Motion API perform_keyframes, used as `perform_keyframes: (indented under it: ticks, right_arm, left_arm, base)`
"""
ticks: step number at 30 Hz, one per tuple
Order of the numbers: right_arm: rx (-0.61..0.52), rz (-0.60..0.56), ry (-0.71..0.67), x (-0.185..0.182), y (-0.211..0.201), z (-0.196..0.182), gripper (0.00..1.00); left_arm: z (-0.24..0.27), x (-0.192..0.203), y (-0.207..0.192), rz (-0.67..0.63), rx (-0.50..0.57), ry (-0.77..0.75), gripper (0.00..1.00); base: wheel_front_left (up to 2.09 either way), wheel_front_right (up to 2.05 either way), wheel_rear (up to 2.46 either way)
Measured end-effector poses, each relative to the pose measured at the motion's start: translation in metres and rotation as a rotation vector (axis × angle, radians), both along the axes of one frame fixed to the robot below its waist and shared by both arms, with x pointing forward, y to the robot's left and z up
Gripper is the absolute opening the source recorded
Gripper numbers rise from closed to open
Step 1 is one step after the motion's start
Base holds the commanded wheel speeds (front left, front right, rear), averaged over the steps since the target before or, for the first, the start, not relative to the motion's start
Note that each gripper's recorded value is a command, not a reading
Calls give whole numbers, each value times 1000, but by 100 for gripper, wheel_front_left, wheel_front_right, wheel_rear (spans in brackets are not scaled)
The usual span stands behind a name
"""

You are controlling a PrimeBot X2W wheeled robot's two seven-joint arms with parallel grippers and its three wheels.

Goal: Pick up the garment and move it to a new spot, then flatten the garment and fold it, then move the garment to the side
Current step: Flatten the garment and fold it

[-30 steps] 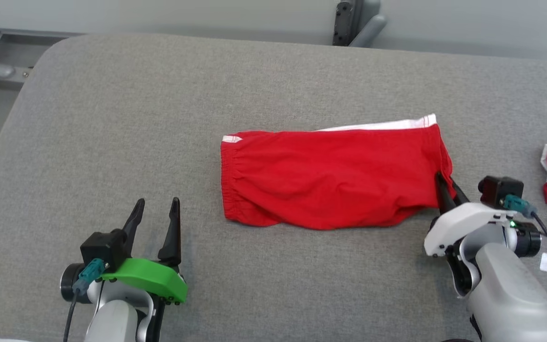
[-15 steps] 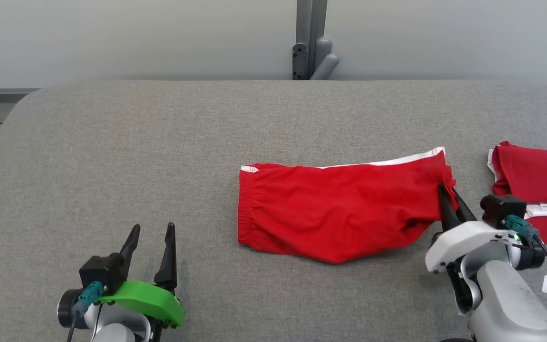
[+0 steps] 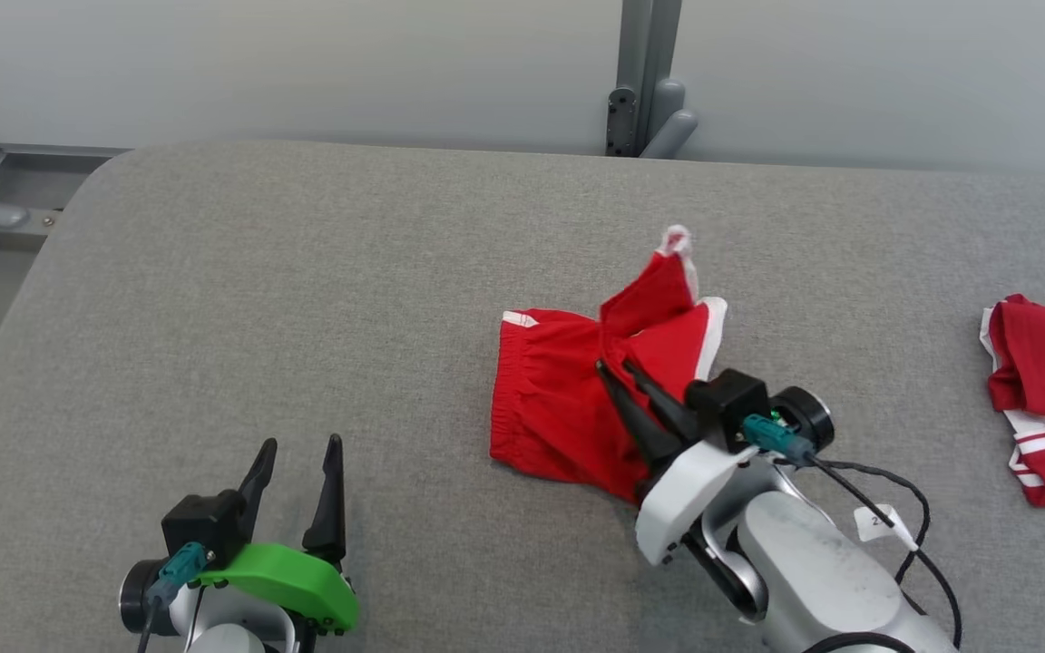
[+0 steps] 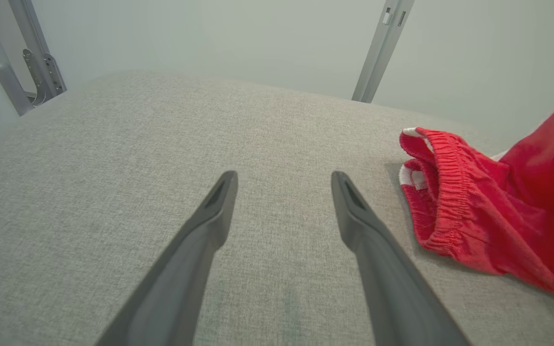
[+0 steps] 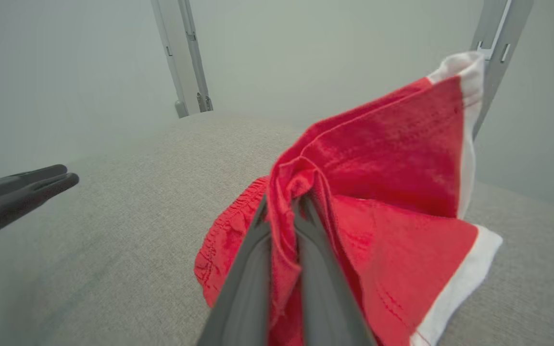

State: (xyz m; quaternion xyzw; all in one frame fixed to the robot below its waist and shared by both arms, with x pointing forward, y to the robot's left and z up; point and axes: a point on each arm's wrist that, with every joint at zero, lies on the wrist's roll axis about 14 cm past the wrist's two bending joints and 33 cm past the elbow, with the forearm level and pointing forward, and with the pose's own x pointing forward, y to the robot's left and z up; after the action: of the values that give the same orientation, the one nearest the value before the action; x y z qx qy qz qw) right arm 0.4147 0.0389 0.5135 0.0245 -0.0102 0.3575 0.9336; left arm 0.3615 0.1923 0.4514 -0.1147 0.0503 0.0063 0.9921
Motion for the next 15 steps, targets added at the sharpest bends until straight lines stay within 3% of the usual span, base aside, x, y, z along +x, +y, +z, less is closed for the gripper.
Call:
perform_keyframes:
  ticks: [9,10,11,12,15]
  right_arm:
    - [-127,161,57,-13,44,-33,0]
    - [-141,173,70,-14,47,-38,4]
    - [-155,179,86,-15,48,-44,42]
    - [-160,181,102,-15,48,-49,97]
    - [-128,188,107,-14,53,-41,100]
  left_arm:
    - [-7,-11,10,35,-12,23,100]
    - [-7,-12,11,39,-12,24,100]
    - [-7,-13,13,45,-11,25,100]
    - [-8,-14,15,50,-11,27,100]
    - [-8,-16,18,63,-10,27,100]
  base:
    - [0,0,0]
    - [0,0,0]
    - [0,0,0]
    - [0,0,0]
    - [0,0,0]
